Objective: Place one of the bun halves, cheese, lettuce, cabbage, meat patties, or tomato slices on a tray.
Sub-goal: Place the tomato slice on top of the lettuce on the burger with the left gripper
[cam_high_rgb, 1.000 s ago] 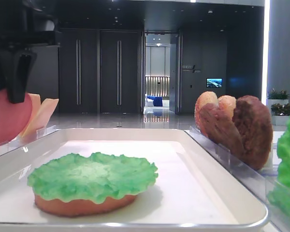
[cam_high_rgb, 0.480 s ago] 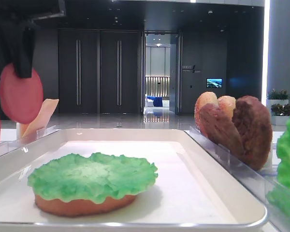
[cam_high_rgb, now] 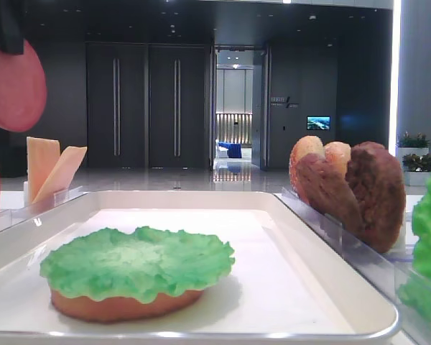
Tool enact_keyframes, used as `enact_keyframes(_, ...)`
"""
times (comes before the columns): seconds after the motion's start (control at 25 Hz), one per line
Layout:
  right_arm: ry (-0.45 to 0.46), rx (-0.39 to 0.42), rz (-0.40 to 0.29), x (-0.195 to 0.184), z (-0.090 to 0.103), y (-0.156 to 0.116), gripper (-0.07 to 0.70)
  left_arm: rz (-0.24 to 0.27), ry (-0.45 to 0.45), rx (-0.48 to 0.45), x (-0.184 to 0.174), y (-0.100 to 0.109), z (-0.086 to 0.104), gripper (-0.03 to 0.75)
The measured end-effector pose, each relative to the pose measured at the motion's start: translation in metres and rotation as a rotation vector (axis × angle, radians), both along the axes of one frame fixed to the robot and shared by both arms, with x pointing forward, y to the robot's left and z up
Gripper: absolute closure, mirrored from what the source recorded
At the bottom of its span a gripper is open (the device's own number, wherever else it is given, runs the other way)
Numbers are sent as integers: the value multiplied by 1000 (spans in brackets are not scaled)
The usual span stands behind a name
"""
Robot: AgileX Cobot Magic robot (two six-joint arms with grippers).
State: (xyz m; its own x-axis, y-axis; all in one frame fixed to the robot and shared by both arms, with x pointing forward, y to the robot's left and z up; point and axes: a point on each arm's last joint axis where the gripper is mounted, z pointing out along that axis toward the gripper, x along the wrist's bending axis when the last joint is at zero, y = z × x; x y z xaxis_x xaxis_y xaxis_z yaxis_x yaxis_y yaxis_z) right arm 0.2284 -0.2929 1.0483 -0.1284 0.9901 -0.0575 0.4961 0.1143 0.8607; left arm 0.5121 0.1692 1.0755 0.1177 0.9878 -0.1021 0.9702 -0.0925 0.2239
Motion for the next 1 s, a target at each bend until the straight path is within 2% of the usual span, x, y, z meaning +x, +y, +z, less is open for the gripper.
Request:
enact_keyframes(0.16,0,0,0,0,0,0,397,-10,-14,4,-20,-7,3,668)
enact_keyframes(0.44,0,0,0,0,0,0,397,20,-41,-27,-46,1,4,668)
enact_keyframes(0.68,0,0,0,0,0,0,397,60,-86,-116,-75,13,-17,668)
enact_keyframes(0.8,0,0,0,0,0,0,397,71,-96,-127,-84,18,-28,668)
enact_keyframes(1.0,0,0,0,0,0,0,397,93,-120,-193,-87,16,-44,668)
